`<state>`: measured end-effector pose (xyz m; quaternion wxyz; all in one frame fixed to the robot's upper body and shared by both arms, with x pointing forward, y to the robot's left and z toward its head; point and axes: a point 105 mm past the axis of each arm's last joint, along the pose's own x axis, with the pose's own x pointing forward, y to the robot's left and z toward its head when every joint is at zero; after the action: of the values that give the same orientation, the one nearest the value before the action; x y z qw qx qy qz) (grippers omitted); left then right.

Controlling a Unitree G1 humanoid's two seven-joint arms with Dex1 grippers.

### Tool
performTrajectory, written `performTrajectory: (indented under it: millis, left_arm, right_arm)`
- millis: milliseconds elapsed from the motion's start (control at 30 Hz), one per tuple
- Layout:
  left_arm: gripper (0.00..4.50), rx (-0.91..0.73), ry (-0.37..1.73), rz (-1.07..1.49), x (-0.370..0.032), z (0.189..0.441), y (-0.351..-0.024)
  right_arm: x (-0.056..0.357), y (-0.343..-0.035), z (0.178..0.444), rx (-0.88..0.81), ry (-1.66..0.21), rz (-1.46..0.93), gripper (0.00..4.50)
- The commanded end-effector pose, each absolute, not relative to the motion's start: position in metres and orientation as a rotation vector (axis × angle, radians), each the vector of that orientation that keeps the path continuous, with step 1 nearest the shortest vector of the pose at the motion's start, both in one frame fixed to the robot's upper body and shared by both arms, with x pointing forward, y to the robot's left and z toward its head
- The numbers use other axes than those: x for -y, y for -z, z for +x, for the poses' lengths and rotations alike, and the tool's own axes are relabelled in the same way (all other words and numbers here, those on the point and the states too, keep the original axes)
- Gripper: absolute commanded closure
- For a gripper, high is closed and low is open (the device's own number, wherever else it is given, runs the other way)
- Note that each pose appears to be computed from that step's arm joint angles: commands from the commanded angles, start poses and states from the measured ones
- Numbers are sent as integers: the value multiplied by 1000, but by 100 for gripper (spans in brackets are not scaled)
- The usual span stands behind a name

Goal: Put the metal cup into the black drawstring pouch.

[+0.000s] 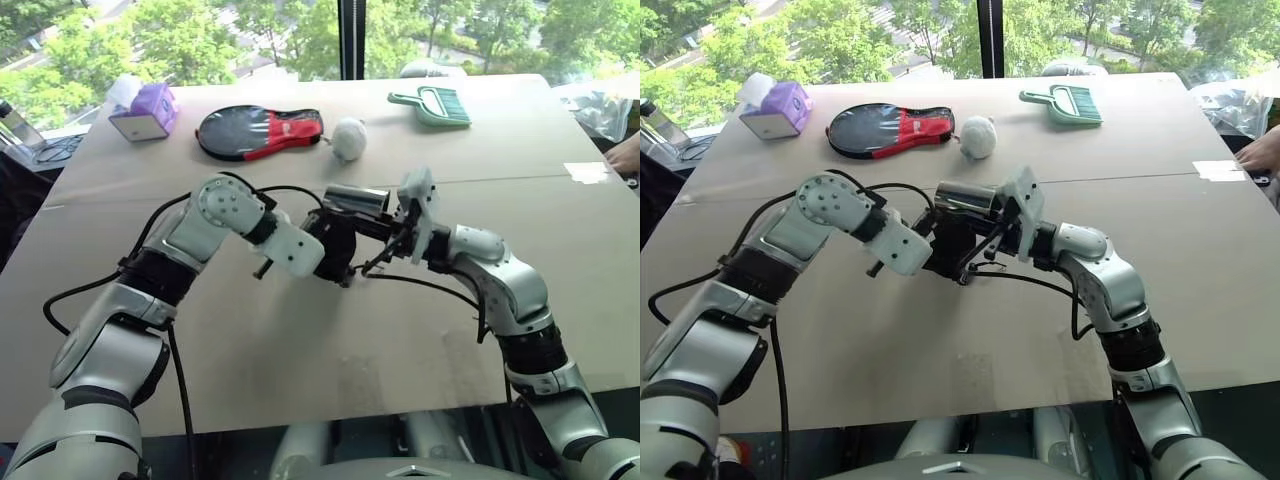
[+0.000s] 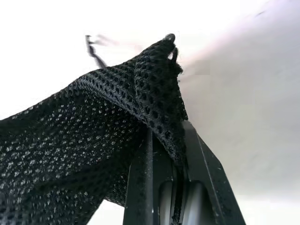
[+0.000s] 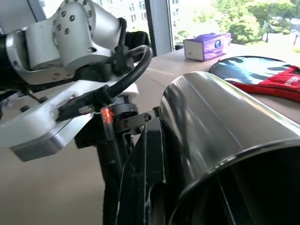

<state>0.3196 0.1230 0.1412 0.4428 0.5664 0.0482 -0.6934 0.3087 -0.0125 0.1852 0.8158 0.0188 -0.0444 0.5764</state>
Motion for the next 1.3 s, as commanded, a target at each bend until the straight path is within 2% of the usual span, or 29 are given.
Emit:
performTrajectory:
  millis: [33,267,367,567,733,800,967,1067,1167,1300]
  left_arm:
    - [450,-64,1755,1435,-119,317,-143]
    - [450,16,1716,1433,-113,316,-146]
    - [450,54,1532,1472,-120,330,-155]
    - [450,48,1112,1441,-137,348,-159]
    - [450,14,863,1324,-144,348,-159]
    - [450,17,843,1272,-140,345,-162]
    - [450,-233,938,707,-118,331,-172]
    - [450,-372,942,503,-109,331,-179]
    - [450,-476,927,370,-99,337,-181]
    - [450,-555,836,419,-86,351,-179]
  right_arm:
    - [11,-172,311,34,-1230,23,442]
    - [15,-98,332,-162,-1107,-151,442]
    - [25,-69,331,-231,-1065,-250,442]
    - [44,-62,340,-227,-928,-318,442]
    - [54,-80,350,-146,-818,-288,442]
    - [53,-93,352,-100,-806,-242,442]
    - [60,-150,367,76,-732,-149,442]
    - [79,-186,369,155,-675,-81,442]
    - [96,-208,351,195,-679,-31,442]
    - [86,-208,306,161,-828,0,442]
